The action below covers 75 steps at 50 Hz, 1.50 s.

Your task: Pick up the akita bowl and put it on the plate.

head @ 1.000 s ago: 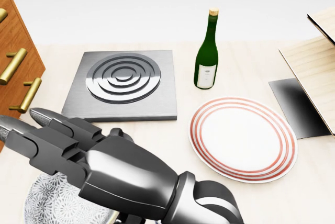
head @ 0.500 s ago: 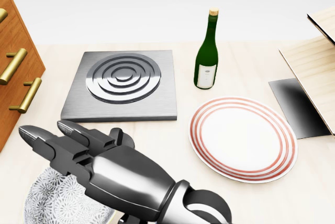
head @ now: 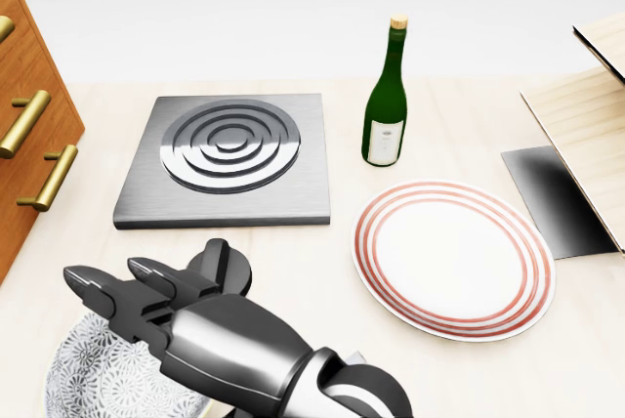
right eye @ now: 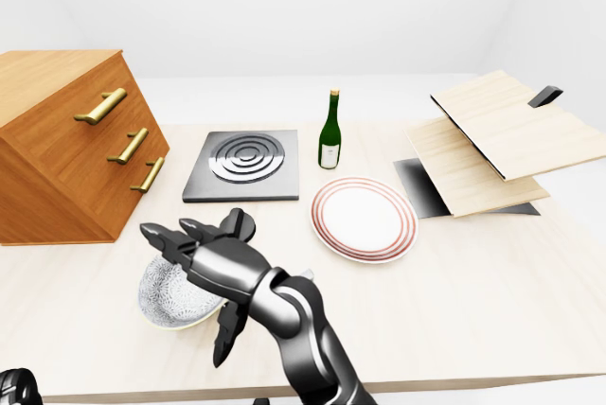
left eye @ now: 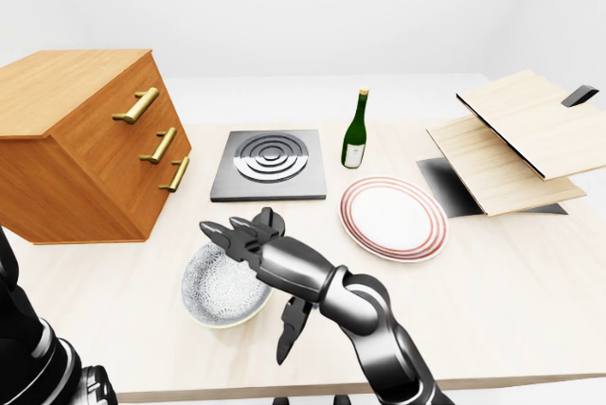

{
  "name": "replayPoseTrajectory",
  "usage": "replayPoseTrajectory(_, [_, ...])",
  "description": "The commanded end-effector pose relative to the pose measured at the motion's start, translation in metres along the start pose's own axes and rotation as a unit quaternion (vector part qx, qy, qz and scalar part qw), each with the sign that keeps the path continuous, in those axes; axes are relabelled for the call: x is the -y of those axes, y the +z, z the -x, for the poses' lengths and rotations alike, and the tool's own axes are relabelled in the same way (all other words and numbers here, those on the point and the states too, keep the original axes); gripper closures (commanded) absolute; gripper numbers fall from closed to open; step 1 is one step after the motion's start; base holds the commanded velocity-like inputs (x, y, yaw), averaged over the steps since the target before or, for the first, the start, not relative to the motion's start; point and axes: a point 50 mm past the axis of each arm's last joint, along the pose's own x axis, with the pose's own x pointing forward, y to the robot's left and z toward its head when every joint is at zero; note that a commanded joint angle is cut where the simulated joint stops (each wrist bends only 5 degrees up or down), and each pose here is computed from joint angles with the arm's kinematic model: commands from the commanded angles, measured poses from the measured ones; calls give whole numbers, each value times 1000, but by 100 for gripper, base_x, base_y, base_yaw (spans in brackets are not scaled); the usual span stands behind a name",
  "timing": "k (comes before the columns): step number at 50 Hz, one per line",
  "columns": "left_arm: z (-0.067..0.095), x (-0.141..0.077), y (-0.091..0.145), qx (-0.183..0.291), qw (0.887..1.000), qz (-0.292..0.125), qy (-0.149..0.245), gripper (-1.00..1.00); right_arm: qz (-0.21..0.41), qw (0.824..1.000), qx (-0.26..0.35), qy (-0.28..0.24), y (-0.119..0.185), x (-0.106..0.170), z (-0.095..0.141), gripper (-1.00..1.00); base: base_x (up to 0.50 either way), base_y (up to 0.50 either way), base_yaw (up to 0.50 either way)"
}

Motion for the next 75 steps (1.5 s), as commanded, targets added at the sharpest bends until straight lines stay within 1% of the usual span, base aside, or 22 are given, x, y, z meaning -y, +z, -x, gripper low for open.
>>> replayPoseTrajectory(1, [0, 1, 0, -1, 1000, 2, -3, -100, 16, 999, -25, 13, -6, -6, -5, -100, 0, 0, 0])
replayPoseTrajectory(9, [0, 1, 0, -1, 1000, 3, -2, -100, 30, 998, -61, 18, -17, -6, -9, -100, 0, 0, 0])
replayPoseTrajectory(13, [0, 1, 0, -2, 1000, 2, -2, -100, 46, 995, -83, 22, -23, -7, -10, -100, 0, 0, 0])
replayPoseTrajectory(16, [0, 0, -1, -3, 1000, 2, 1, -100, 43, 995, -88, 18, -23, -6, -11, -100, 0, 0, 0])
replayPoseTrajectory(20, [0, 1, 0, -2, 1000, 4, -2, -100, 43, 993, -107, 30, -31, -12, -11, -100, 0, 0, 0])
replayPoseTrajectory(26, [0, 1, 0, -3, 1000, 5, -2, -100, 46, 992, -118, 25, -35, -9, -11, -100, 0, 0, 0])
replayPoseTrajectory(38, [-1, 1, 0, -3, 1000, 6, -3, -100, 65, 990, -126, 24, -32, -7, -18, -100, 0, 0, 0])
replayPoseTrajectory(49, [-1, 0, 0, -5, 1000, 6, -2, -100, 58, 989, -129, 31, -35, -8, -23, -100, 0, 0, 0])
replayPoseTrajectory(62, [-1, 0, 1, -6, 1000, 7, -3, -100, 62, 990, -120, 43, -28, -17, -26, -100, 0, 0, 0])
replayPoseTrajectory(75, [0, 1, 1, -6, 1000, 7, -4, -100, 72, 988, -120, 68, -24, -33, -26, -100, 0, 0, 0])
